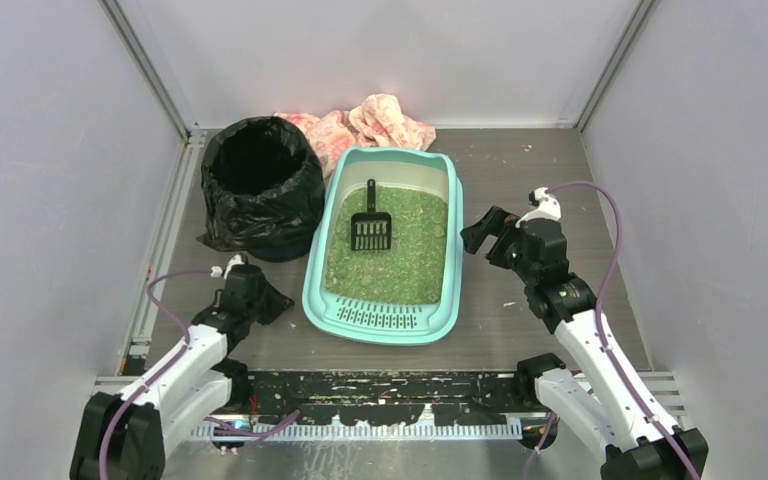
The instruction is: Clean the litter box
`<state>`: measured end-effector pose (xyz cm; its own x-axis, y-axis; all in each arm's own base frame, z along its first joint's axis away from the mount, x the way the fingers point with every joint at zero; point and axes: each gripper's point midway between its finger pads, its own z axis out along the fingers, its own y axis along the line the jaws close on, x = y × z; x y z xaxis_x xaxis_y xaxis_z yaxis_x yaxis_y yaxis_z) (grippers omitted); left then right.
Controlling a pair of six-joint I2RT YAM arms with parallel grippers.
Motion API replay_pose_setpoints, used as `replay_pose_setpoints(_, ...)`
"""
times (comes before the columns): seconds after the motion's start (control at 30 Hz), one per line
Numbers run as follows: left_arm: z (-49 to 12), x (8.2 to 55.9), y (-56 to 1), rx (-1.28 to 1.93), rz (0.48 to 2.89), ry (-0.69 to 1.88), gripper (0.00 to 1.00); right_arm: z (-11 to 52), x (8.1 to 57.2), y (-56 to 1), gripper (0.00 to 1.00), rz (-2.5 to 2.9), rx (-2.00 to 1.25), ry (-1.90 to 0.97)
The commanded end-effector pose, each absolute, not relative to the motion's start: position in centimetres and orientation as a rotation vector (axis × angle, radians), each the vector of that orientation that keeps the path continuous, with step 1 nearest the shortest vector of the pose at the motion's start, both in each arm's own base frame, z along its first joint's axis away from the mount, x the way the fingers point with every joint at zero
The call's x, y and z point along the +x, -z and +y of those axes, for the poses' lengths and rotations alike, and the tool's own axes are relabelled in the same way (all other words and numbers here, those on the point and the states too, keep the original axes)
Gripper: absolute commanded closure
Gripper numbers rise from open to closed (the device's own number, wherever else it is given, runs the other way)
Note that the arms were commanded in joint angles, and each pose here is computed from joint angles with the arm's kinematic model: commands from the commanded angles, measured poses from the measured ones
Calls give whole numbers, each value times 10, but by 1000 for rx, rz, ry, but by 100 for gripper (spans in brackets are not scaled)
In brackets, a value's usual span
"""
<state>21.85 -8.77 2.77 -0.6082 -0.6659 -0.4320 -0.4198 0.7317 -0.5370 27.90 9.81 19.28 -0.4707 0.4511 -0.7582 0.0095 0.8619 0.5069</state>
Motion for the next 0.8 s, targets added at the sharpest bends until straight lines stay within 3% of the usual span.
replay_pose_setpoints(0.0, -109, 250, -57, -754, 2175, 692, 100, 89, 283, -227, 1, 1898, 332, -501)
replay_pose_setpoints(0.77, -187, 291, -37, -630, 2156, 988, 100, 67, 261, -252, 1, 1850, 370, -427)
